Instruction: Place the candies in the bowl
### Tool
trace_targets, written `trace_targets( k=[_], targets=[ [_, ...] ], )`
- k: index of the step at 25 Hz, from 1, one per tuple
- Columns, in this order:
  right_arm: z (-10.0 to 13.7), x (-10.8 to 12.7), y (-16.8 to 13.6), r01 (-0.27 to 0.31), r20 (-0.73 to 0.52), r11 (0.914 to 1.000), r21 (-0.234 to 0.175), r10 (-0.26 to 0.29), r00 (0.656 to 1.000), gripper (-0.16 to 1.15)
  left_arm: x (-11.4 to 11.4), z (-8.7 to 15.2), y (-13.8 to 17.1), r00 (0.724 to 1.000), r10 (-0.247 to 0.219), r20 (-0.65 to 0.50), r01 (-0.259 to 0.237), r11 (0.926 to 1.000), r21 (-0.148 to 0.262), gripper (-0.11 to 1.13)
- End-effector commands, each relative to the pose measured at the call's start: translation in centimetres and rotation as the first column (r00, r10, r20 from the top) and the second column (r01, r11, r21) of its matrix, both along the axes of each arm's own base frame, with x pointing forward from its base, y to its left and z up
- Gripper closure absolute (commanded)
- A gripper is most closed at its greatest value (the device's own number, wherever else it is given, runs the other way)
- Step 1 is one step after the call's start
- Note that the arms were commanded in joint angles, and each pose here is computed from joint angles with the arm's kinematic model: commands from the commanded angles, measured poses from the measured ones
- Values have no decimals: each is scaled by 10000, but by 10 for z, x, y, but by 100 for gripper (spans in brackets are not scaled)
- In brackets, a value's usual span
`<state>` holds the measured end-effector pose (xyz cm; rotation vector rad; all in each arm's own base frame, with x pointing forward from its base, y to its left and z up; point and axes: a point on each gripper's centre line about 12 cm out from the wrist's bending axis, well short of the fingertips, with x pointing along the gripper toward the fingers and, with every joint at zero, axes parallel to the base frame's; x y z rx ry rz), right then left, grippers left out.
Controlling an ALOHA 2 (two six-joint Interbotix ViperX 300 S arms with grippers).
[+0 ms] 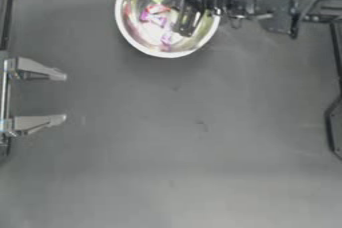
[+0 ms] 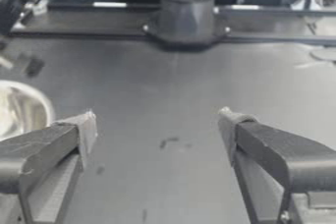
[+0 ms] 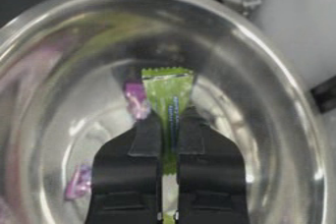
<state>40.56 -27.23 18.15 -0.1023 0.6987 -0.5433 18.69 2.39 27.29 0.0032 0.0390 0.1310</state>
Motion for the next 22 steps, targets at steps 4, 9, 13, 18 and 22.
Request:
trace_targets(
  k=[4, 9, 13, 18, 22],
  targets=[
    [8, 10, -14, 265, -157, 9991, -326, -270, 9995, 67, 3, 2, 1, 10000, 36, 2, -36, 10000, -15, -1],
    [2, 14, -18, 605, -500, 9980, -204, -614, 9969, 23, 2, 2, 1, 10000, 32, -15, -32, 10000, -2, -1],
    [7, 14, -17, 652, -397, 9977, -167, -658, 9970, 4, 2, 2, 0, 10000, 15, -17, -15, 10000, 13, -1],
    [17, 12, -12, 629, -304, 9978, -228, -636, 9975, 4, 2, 2, 0, 10000, 15, -17, -15, 10000, 13, -1],
    [33, 8, 0, 563, -235, 9978, -352, -572, 9981, 4, 2, 2, 0, 10000, 15, -17, -15, 10000, 13, -1]
  ],
)
